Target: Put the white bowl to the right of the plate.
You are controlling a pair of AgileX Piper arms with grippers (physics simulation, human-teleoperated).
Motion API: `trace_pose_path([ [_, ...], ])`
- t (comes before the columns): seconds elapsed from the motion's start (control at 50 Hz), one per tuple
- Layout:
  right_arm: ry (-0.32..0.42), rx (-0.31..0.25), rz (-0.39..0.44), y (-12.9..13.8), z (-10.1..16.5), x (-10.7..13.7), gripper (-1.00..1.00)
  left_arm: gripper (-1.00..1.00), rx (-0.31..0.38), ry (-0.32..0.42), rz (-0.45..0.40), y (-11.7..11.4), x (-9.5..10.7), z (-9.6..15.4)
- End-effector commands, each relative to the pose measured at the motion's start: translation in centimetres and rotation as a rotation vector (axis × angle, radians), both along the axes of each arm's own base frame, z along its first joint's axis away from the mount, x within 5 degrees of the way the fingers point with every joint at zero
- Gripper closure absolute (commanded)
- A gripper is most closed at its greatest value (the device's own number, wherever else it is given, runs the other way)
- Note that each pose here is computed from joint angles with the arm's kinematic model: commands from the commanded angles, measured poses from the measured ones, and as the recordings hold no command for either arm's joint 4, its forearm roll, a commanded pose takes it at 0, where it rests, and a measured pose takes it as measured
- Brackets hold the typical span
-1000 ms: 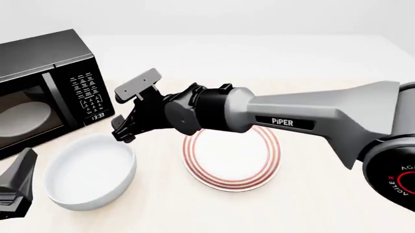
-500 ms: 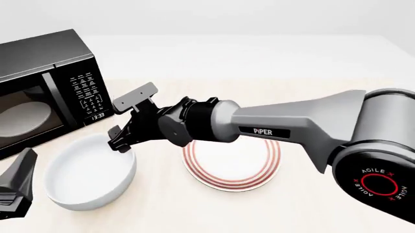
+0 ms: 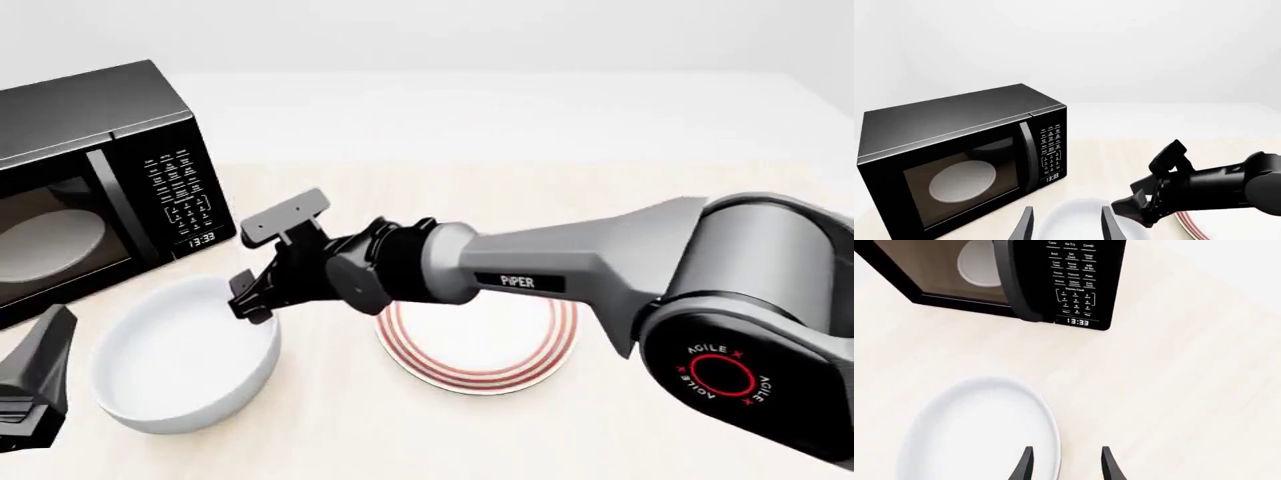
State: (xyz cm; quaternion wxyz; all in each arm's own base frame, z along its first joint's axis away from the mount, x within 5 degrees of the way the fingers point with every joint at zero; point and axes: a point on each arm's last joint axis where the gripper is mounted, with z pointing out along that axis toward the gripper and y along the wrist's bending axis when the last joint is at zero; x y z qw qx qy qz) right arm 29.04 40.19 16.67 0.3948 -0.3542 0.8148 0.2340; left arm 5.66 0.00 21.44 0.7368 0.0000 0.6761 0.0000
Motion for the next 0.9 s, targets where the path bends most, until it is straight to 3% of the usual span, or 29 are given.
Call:
trace_pose_path([
  [0.02, 0.025, 0.002, -0.014, 0.4, -1.1, 0.2, -1.00, -1.00, 0.000, 0.000, 0.000, 0.0, 0.0, 0.0],
  [0.48, 0.091, -0.006, -0.027, 1.2, -3.1, -0.8, -1.00, -1.00, 0.000, 0.000, 0.000, 0.0, 0.0, 0.0],
  [0.86, 0.097, -0.018, -0.041, 0.9, -3.9, -0.1, -1.00, -1.00, 0.000, 0.000, 0.000, 0.0, 0.0, 0.0],
  [0.88, 0.098, -0.015, -0.043, 0.8, -3.8, -0.1, 1.00, -1.00, 0.000, 0.000, 0.000, 0.0, 0.0, 0.0],
  [0.9, 0.098, -0.014, -0.045, 0.8, -3.7, 0.0, 1.00, -1.00, 0.000, 0.000, 0.000, 0.0, 0.0, 0.0],
])
